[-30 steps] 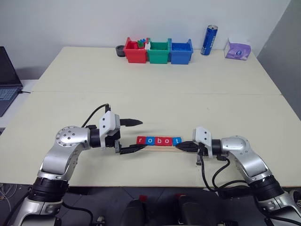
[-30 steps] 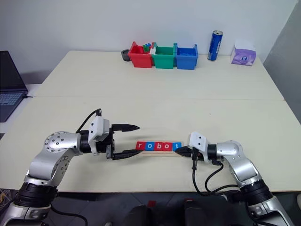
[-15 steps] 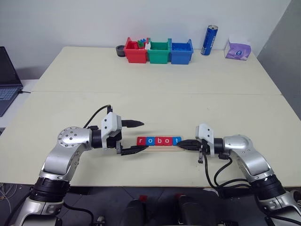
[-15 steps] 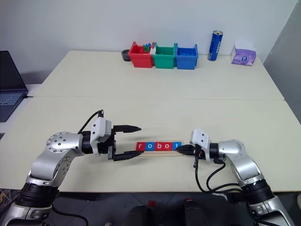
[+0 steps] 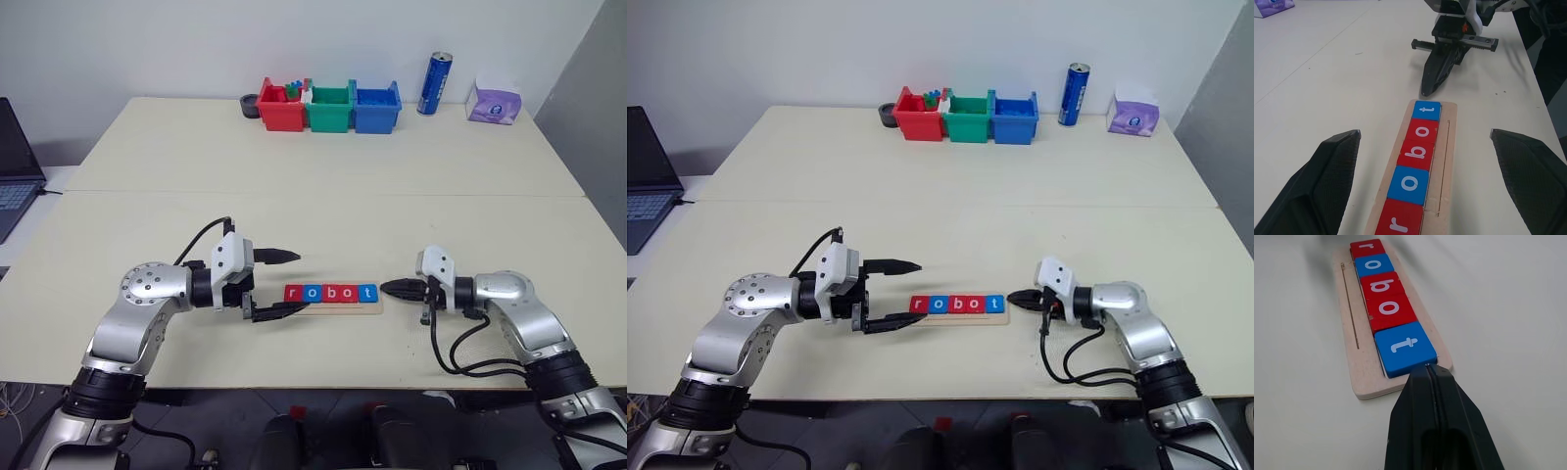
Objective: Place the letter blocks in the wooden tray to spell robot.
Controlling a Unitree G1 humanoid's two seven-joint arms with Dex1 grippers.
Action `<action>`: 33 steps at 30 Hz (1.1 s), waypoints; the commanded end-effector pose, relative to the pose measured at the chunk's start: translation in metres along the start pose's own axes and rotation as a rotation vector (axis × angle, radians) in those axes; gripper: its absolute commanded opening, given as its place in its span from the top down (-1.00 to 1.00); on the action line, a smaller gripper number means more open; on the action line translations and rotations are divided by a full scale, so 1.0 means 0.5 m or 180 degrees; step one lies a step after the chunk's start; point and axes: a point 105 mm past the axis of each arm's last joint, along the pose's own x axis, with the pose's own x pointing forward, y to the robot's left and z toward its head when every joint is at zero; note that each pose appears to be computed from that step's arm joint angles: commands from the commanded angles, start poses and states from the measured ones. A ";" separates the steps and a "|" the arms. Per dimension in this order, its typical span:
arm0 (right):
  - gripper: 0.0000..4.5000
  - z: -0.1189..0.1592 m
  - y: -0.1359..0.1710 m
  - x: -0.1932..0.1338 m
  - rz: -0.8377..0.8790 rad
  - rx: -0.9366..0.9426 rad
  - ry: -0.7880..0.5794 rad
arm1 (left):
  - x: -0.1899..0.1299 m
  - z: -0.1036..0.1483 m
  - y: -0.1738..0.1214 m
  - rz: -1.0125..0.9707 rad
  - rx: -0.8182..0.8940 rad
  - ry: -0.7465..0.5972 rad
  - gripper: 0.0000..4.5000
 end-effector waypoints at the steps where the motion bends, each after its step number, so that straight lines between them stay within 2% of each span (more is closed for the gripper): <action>1: 0.73 0.017 -0.003 -0.002 -0.0007 -0.0153 -0.0083 | -0.006 0.018 0.004 0.0020 0.0141 -0.0025 -1.00; 9: -0.51 0.013 -0.007 0.001 -0.0046 -0.0201 -0.0041 | -0.002 0.020 0.005 0.0016 0.0142 -0.0036 -1.00; 13: -0.51 0.006 0.000 0.000 -0.0012 -0.0186 -0.0013 | -0.001 0.020 0.005 0.0010 0.0143 -0.0038 -1.00; 16: -0.22 0.005 0.002 0.000 -0.0008 -0.0157 -0.0020 | -0.001 0.020 0.004 0.0012 0.0140 -0.0037 -1.00; 23: 0.89 0.014 -0.008 -0.010 -0.0007 -0.0092 -0.0108 | -0.003 0.020 0.005 0.0020 0.0139 -0.0028 -1.00; 24: 0.98 0.014 -0.010 -0.013 -0.0001 -0.0096 -0.0103 | -0.003 0.020 0.006 0.0023 0.0139 -0.0028 -1.00; 33: 0.98 0.013 -0.018 -0.023 0.0010 -0.0119 -0.0051 | -0.003 0.021 0.005 0.0025 0.0140 -0.0037 -1.00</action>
